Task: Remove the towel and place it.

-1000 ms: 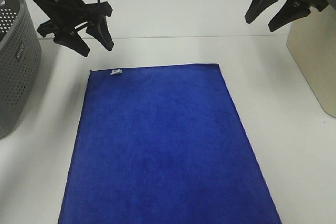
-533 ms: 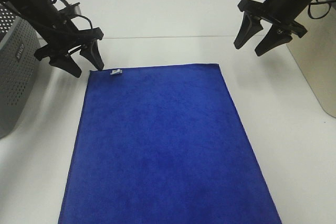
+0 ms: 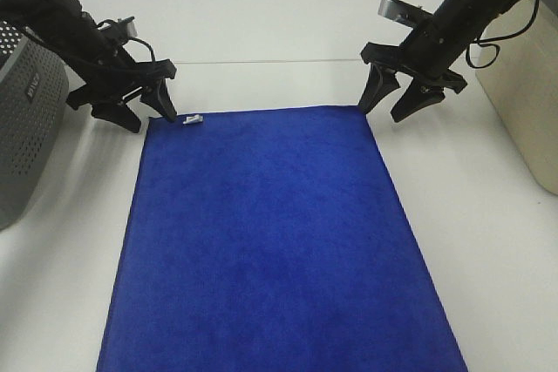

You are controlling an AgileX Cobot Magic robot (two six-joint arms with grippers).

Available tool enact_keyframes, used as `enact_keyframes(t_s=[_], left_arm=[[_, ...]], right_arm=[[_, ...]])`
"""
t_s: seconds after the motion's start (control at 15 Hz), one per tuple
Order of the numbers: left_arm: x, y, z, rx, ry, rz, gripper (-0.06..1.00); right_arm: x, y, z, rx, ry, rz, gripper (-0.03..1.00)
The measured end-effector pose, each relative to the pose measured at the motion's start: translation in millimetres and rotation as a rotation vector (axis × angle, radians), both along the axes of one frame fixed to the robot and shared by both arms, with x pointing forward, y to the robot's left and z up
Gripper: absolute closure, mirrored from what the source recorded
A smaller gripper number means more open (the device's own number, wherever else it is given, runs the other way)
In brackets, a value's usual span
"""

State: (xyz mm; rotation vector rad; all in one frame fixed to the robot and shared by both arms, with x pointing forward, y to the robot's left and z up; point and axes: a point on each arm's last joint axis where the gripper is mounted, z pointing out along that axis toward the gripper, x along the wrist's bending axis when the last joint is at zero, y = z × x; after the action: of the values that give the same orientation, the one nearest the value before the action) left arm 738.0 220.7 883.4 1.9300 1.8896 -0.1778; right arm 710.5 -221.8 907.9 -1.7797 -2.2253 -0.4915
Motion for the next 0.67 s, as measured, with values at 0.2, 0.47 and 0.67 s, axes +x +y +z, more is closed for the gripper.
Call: enact_keyframes(t_s=[0.2,0.47,0.67], left_arm=[[2,14,-4,0.001,0.007,0.027,0.35],[5,35,-5,-0.024,0.015,0.082,0.35],[6,34,-9,-0.033,0.01,0.062,0.35]], right_arm=[[5,0,-9,-0.005,-0.035,-0.009,0.35],[16,3,-22,0.029,-0.073,-0.02,0.35],[28,3,-33,0.024,-0.113,-0.032,0.35]])
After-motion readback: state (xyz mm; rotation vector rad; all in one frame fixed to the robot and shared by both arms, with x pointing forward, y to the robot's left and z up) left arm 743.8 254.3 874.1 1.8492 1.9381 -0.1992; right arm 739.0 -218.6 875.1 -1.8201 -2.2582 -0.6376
